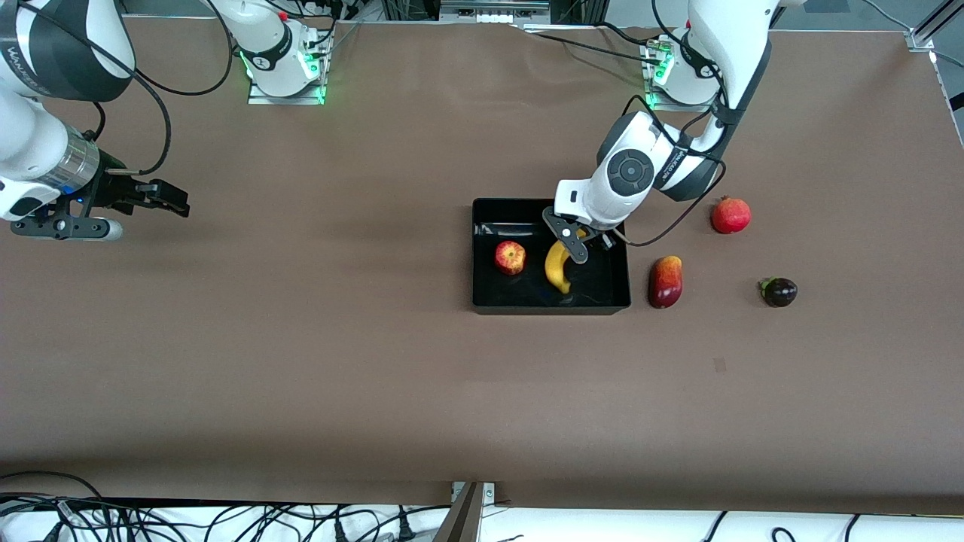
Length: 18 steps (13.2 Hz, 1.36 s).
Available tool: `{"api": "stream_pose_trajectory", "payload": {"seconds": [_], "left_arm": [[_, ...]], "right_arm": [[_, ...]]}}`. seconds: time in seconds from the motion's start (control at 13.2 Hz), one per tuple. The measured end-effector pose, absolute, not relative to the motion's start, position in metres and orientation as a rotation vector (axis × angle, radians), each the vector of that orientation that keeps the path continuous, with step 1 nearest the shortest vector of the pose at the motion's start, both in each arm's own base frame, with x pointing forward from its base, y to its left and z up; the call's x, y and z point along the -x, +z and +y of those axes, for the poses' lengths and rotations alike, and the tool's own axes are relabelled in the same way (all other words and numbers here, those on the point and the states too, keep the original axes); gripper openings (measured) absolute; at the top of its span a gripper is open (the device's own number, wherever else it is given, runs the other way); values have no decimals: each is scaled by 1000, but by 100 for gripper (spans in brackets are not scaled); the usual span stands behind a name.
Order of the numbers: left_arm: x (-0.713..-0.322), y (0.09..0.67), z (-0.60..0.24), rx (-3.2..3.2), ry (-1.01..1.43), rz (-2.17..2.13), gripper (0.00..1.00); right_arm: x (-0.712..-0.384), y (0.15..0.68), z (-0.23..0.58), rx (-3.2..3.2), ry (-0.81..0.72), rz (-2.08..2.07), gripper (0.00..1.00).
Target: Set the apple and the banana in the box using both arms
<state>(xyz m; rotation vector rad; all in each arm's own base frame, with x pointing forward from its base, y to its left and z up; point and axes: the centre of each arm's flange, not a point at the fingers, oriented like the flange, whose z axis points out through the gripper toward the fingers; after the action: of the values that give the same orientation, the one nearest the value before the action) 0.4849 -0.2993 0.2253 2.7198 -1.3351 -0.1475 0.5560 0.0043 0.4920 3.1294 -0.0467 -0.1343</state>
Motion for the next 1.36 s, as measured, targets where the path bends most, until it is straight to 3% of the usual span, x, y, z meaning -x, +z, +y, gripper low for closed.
{"api": "stream_pose_trajectory", "payload": {"seconds": [0.23, 0.3, 0.61, 0.91, 1.36], "left_arm": [[-507, 255, -280, -2751, -59, -1275, 94], [-515, 274, -270, -2766, -30, -1249, 100], [-529, 387, -201, -2844, 1, -1102, 100], [-512, 488, -120, -2928, -70, -884, 100], [-512, 571, -57, -3051, -137, -490, 100]], "right_arm": [[-556, 492, 5, -3129, -134, -46, 100], [-556, 492, 5, -3129, -135, -46, 100], [-557, 493, 4, -3105, -123, -31, 100], [-558, 496, 9, -3099, -113, -11, 100], [-558, 497, 10, -3099, -108, -11, 100]]}}
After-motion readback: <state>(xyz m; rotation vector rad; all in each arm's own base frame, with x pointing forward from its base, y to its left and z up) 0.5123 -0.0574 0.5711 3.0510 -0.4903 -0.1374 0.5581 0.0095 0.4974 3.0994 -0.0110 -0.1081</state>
